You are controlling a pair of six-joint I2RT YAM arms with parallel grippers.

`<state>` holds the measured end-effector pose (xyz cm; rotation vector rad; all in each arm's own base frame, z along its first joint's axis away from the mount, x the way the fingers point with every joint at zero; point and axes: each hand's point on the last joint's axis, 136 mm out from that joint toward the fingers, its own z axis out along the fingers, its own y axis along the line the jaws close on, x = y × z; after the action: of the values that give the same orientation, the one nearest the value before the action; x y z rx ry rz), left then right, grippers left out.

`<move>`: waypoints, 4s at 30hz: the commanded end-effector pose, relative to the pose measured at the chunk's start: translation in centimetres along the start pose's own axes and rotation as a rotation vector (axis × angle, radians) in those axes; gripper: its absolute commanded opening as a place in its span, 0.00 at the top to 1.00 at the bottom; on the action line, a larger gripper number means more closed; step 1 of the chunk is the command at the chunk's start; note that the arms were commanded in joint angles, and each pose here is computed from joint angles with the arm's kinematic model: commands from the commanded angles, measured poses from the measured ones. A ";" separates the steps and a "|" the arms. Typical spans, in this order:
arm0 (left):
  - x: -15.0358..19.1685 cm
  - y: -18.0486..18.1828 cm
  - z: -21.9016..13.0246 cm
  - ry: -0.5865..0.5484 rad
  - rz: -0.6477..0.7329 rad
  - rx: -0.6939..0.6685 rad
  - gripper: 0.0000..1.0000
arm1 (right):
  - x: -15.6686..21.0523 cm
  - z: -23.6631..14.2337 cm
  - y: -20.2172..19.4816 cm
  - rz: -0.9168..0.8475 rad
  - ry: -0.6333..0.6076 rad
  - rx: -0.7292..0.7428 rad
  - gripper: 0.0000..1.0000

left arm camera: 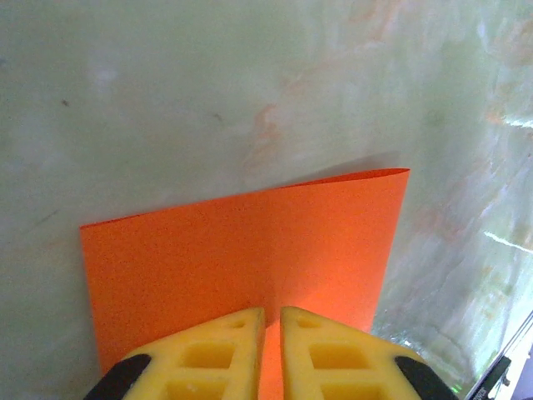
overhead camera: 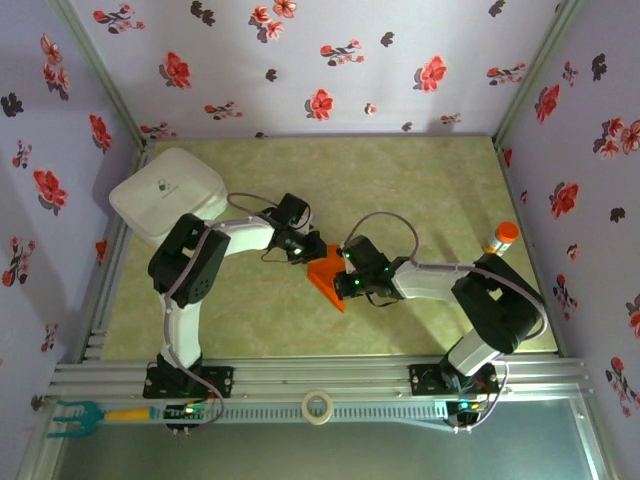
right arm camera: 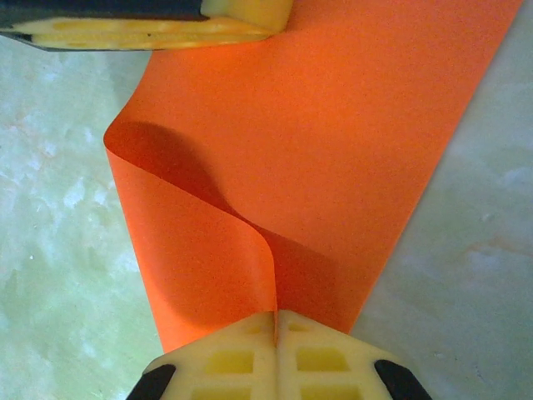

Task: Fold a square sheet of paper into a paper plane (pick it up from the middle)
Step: Fold the triangle third at the center of the table.

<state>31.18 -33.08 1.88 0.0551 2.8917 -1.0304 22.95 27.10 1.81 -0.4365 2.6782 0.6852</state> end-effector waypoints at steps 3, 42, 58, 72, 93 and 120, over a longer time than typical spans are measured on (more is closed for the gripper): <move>0.8 1.2 -0.2 0.013 -0.001 -0.061 0.84 | 0.2 0.3 -0.9 0.002 0.016 0.041 0.96; 4.3 -3.2 -4.0 -0.096 -0.083 0.278 1.00 | 0.4 0.9 -1.7 0.032 0.006 0.029 0.95; 6.3 -2.1 -1.6 -0.023 -0.128 0.266 1.00 | 0.5 0.9 -1.9 0.033 0.011 0.038 0.95; 7.4 0.6 -0.2 0.009 -0.147 0.174 1.00 | 0.5 0.8 -1.8 0.033 0.013 0.036 0.95; 7.9 2.2 0.3 0.020 -0.150 0.109 1.00 | -3.1 -4.4 -0.6 0.194 -0.119 -0.006 0.50; 7.7 2.2 0.2 0.019 -0.141 0.104 1.00 | 0.6 -0.1 5.3 0.212 0.145 -0.211 1.00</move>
<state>24.41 -32.61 1.79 -0.1044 2.8071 -1.3146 20.27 31.08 3.65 -0.2452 2.8135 1.0721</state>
